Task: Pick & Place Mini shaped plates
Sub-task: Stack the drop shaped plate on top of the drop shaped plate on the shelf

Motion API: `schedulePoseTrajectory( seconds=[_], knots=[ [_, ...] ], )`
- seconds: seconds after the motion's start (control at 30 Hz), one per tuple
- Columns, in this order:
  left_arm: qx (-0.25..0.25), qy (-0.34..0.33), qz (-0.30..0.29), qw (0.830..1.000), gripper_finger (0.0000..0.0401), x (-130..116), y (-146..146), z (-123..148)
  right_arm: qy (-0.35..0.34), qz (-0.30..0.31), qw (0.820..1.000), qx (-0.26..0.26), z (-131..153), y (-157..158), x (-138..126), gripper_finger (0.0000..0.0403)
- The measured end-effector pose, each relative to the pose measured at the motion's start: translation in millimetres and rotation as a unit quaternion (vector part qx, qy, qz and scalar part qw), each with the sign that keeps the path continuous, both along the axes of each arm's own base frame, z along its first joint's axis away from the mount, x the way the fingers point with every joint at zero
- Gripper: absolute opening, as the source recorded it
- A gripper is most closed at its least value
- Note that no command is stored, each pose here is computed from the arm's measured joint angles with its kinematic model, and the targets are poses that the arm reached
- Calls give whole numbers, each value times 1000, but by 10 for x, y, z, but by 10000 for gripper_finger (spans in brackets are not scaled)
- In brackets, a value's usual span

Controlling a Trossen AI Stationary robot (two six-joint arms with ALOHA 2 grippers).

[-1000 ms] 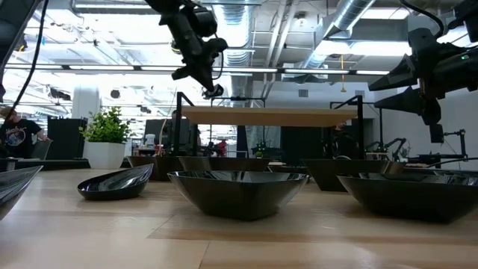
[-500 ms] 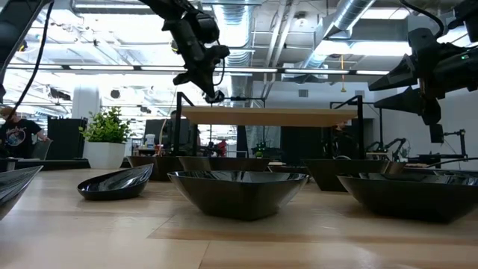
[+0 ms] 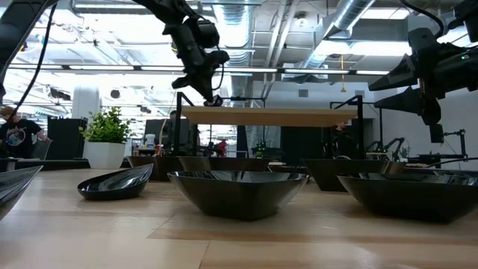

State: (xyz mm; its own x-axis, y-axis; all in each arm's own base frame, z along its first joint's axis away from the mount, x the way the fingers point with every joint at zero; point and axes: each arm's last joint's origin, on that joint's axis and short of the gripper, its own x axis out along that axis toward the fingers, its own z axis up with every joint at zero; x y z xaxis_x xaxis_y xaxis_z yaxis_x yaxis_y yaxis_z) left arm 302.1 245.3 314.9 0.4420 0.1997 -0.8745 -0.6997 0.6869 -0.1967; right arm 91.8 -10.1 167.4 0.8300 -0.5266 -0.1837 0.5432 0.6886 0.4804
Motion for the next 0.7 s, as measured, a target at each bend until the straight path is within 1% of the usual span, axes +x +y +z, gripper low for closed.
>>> schedulePoseTrajectory(
  seconds=[0.23, 0.47, 0.7],
  knots=[
    [-3, 0, 5, 1000, 3, 5, 4, -20, 0, 0, 1000, 0, 0, 0, 0, 221],
    [-33, 4, 12, 999, 3, -3, -15, -144, 0, 0, 1000, 0, 1, 0, 0, 221],
    [-35, -3, 23, 999, 3, -10, 11, -147, 0, 0, 1000, 0, 1, 0, 0, 221]
  ],
)
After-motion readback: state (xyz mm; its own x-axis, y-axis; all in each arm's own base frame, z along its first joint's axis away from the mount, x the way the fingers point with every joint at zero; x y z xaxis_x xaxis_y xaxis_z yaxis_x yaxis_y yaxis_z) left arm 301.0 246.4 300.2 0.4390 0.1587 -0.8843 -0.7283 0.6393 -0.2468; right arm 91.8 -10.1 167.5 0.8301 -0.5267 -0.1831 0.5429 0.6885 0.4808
